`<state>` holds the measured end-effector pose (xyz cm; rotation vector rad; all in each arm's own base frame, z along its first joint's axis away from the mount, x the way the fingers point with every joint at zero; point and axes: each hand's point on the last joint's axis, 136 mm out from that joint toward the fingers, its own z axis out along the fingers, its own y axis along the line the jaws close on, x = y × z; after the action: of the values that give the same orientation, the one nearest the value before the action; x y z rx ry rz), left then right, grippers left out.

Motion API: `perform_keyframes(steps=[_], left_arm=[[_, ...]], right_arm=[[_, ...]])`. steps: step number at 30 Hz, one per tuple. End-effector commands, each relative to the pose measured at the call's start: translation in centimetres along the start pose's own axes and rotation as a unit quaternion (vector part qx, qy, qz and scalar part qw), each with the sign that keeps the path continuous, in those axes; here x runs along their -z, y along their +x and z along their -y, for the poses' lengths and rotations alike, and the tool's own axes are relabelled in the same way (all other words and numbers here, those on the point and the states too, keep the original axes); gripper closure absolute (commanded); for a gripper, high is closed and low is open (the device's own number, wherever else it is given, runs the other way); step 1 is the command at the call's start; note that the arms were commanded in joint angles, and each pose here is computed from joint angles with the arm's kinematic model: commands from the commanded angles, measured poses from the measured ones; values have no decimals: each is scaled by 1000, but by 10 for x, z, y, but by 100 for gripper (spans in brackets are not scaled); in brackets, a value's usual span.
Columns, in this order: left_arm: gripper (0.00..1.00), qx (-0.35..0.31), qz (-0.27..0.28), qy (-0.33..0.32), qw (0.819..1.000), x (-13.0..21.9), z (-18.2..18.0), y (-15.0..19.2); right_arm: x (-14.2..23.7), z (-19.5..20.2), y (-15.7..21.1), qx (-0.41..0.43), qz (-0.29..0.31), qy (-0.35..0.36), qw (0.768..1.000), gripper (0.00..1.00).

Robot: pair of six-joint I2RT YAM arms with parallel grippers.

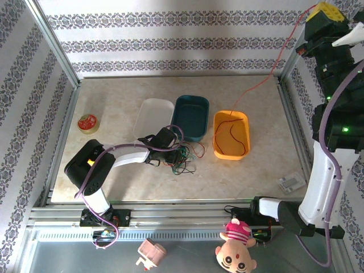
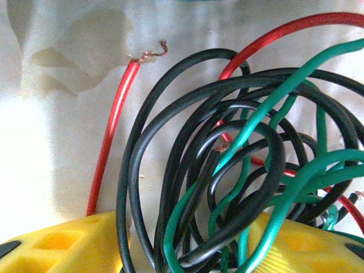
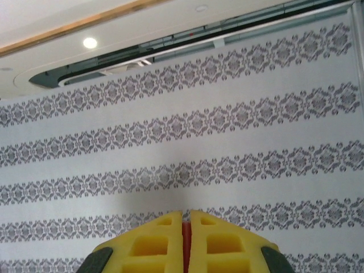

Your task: Untangle the cables

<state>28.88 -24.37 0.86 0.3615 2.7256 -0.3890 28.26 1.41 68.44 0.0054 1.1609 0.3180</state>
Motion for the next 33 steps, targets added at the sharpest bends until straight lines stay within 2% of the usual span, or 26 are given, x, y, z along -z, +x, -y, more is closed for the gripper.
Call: perform_keyframes(steps=[1,8,12,15,20,23,27,29,33], left_arm=[[43,14,-170,-145,975,-17,-76,104],[43,14,-169,-145,975,-17,-76,103],[43,14,-167,-142,976,-17,-74,101],[42,15,-163,-140,976,-17,-73,98],[42,17,-158,-135,978,-16,-70,93],[43,15,-154,-132,979,-14,-68,90],[43,15,-145,-128,981,-13,-66,85],[43,14,-140,-126,982,-12,-65,84],[43,10,-139,-130,982,-11,-66,83]], right_arm=[[-2,3,6,-9,-5,0,1000,100],[-4,21,5,33,-1,49,998,100],[-13,30,28,20,-31,56,998,100],[-13,40,70,-12,-72,60,995,100],[9,58,152,-57,-139,91,985,100],[31,68,215,-66,-198,125,970,100],[63,67,292,-63,-291,136,945,100],[77,59,324,-68,-332,121,933,100],[101,25,370,-121,-396,44,909,100]])
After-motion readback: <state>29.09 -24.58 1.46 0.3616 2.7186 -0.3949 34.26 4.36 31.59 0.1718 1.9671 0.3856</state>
